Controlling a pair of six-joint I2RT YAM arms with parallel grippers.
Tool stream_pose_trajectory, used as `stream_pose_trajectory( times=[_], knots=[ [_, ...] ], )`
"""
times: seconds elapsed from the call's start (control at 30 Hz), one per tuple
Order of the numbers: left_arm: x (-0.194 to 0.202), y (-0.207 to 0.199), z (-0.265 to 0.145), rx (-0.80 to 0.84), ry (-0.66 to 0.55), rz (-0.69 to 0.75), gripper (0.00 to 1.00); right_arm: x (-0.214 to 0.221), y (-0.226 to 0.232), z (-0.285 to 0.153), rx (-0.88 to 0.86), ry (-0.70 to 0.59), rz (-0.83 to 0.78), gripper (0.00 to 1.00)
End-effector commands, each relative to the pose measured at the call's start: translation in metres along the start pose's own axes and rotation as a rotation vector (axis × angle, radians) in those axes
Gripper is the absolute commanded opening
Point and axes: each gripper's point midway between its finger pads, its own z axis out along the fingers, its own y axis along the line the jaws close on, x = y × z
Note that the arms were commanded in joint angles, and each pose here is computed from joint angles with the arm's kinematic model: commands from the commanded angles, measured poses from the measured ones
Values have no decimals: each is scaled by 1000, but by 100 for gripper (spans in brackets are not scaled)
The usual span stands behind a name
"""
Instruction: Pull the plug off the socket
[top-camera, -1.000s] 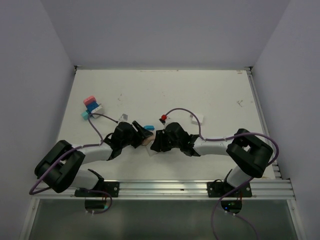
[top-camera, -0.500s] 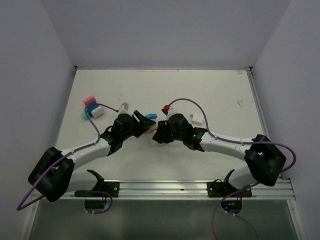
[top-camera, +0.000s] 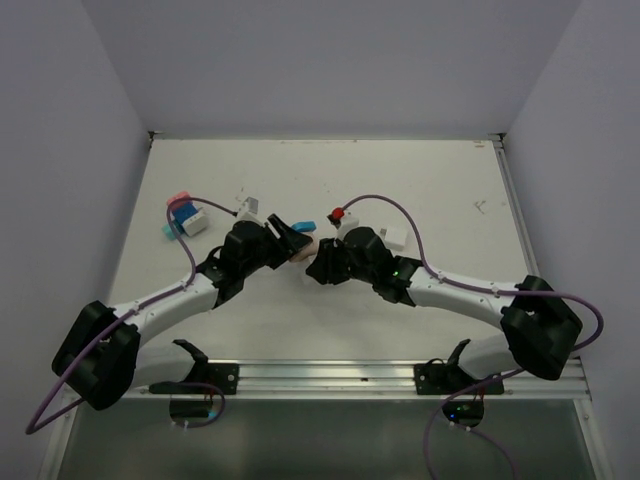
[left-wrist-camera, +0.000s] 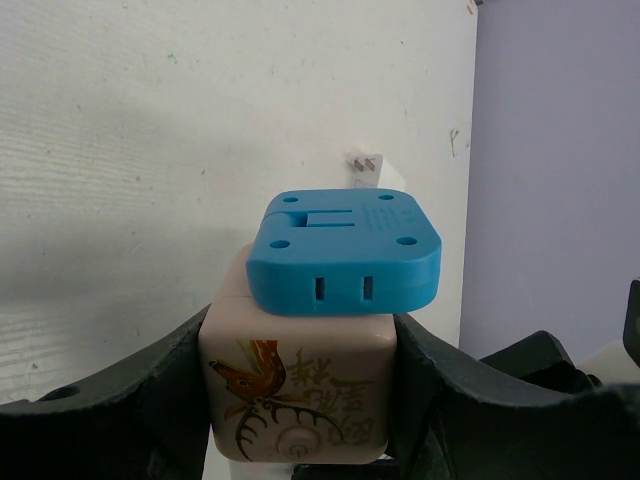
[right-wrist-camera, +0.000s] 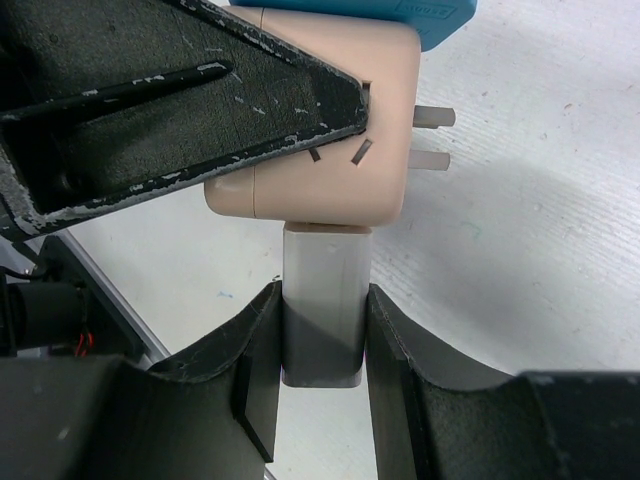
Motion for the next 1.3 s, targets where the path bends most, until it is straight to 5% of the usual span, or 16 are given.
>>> stream_pose_trajectory(
  times=[0.0, 0.37, 0.63, 0.93, 1.27],
  knots=[
    [-110, -63, -16, 139, -404, -34, 0, 63, -2, -23, -32, 227, 0, 0],
    [-163, -86, -26, 175, -616, -53, 0, 88, -6, -33, -19, 320, 44, 0],
    [-178, -95, -35, 199, -660, -2, 0, 75, -3, -43, -20, 264, 51, 0],
    [-144, -97, -41, 203, -474, 153, 0, -4, -76, -65, 122, 4, 179, 0],
    [-69, -78, -51, 262, -137, 369, 0, -19, -186, -104, 365, -204, 445, 0]
  ],
)
